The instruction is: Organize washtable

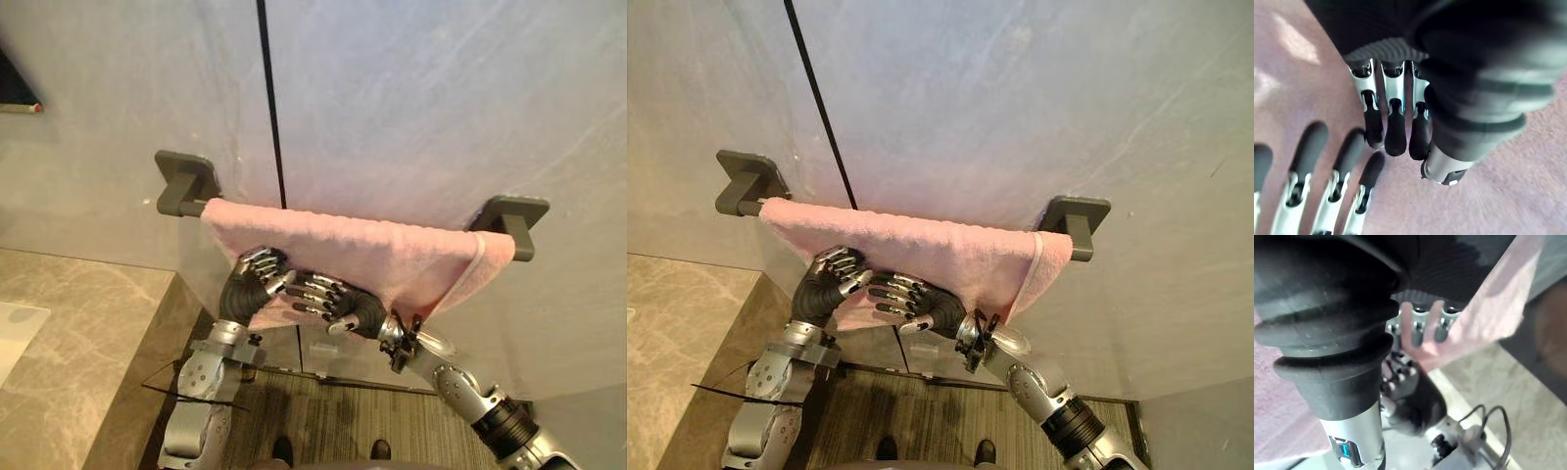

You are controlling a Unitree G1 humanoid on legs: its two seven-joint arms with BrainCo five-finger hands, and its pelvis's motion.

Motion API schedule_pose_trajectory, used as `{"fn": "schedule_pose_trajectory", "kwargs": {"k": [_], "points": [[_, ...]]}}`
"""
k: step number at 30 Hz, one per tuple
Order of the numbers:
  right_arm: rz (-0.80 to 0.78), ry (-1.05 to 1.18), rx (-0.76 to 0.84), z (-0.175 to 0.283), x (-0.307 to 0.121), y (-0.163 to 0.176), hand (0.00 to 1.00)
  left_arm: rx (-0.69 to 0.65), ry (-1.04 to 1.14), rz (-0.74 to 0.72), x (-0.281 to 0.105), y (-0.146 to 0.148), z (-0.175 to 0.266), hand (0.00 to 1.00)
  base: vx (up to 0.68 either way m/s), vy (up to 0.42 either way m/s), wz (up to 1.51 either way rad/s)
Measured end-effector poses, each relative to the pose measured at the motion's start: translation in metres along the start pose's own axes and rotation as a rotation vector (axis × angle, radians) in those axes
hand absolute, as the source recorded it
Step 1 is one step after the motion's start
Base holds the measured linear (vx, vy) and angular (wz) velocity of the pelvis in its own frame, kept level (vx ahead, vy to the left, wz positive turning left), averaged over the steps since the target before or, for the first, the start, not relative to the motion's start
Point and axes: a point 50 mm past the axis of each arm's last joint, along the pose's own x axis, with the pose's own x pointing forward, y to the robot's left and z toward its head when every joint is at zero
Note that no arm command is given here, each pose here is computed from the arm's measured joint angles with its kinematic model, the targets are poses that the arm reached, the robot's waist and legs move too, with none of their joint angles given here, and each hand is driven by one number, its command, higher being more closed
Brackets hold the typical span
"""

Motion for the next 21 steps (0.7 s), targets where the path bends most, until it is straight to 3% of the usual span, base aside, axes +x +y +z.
{"fn": "schedule_pose_trajectory", "kwargs": {"k": [12,21], "points": [[-0.115,0.042,0.05,-0.022,-0.018,-0.013,0.0,0.055,0.074,0.119,-0.015,0.019,-0.009,0.0,-0.01,-0.002,0.0],[-0.244,0.116,0.141,-0.061,-0.04,-0.021,0.0,-0.016,0.246,0.203,-0.044,0.022,-0.043,0.0,0.0,0.0,0.0]]}}
